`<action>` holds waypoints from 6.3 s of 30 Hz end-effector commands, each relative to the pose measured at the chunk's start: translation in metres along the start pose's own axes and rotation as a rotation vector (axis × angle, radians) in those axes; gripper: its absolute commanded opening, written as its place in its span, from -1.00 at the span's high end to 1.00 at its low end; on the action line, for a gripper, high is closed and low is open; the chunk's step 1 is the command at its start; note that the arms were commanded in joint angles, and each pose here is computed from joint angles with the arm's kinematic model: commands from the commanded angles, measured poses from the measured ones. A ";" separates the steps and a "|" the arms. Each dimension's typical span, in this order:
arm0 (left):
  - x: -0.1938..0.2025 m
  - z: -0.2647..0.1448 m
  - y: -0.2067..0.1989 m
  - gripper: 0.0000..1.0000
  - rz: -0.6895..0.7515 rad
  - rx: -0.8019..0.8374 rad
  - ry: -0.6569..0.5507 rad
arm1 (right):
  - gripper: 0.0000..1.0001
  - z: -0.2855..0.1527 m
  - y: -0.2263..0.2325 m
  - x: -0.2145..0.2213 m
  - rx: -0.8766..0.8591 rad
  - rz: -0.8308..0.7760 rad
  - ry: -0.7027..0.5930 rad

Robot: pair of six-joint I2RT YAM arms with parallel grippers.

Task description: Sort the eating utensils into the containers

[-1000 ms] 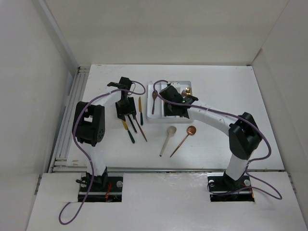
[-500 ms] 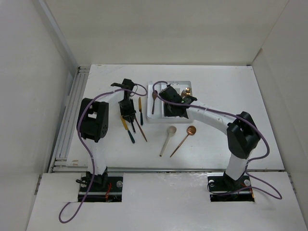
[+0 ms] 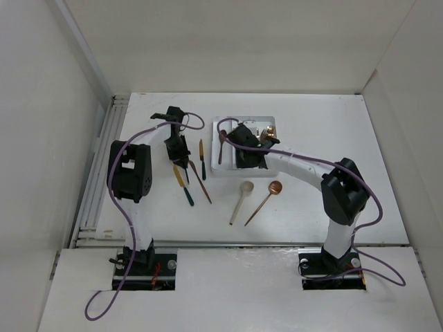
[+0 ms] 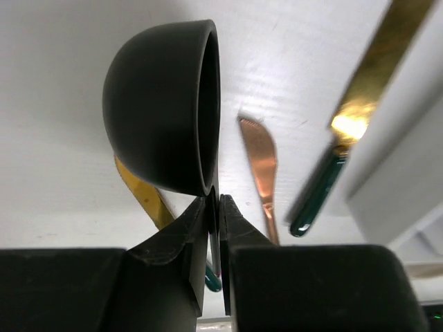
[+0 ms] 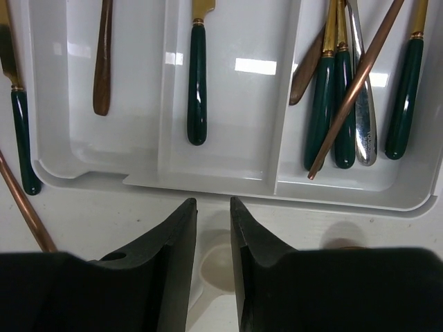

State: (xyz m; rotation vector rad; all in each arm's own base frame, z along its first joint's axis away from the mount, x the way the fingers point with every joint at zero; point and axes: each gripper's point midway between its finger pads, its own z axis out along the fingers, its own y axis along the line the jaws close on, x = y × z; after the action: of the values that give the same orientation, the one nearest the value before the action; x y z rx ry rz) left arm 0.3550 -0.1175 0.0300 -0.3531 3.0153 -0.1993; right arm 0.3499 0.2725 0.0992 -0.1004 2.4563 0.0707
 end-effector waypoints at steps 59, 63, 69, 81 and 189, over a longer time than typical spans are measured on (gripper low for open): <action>-0.122 -0.206 -0.055 -0.75 0.183 -0.047 -0.883 | 0.12 -0.021 -0.079 0.131 0.140 0.483 0.233; -0.129 -0.228 -0.041 -0.80 0.147 -0.072 -0.941 | 0.10 -0.017 -0.071 0.133 0.107 0.483 0.249; -0.128 -0.232 -0.029 -0.80 0.127 -0.091 -0.945 | 0.10 -0.004 -0.057 0.146 0.114 0.431 0.304; -0.128 -0.233 -0.019 -0.80 0.106 -0.076 -0.935 | 1.00 -0.016 -0.083 0.175 0.231 0.453 0.349; 0.078 0.007 0.030 1.00 0.064 -0.050 -0.064 | -0.02 -0.091 -0.028 0.010 -0.071 0.264 -0.153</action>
State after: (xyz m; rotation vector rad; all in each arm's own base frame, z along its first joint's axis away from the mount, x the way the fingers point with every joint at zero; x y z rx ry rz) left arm 0.2603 -0.1164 0.0168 -0.2633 2.9992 -0.1702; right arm 0.2822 0.2408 0.1493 0.1586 2.3433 0.2785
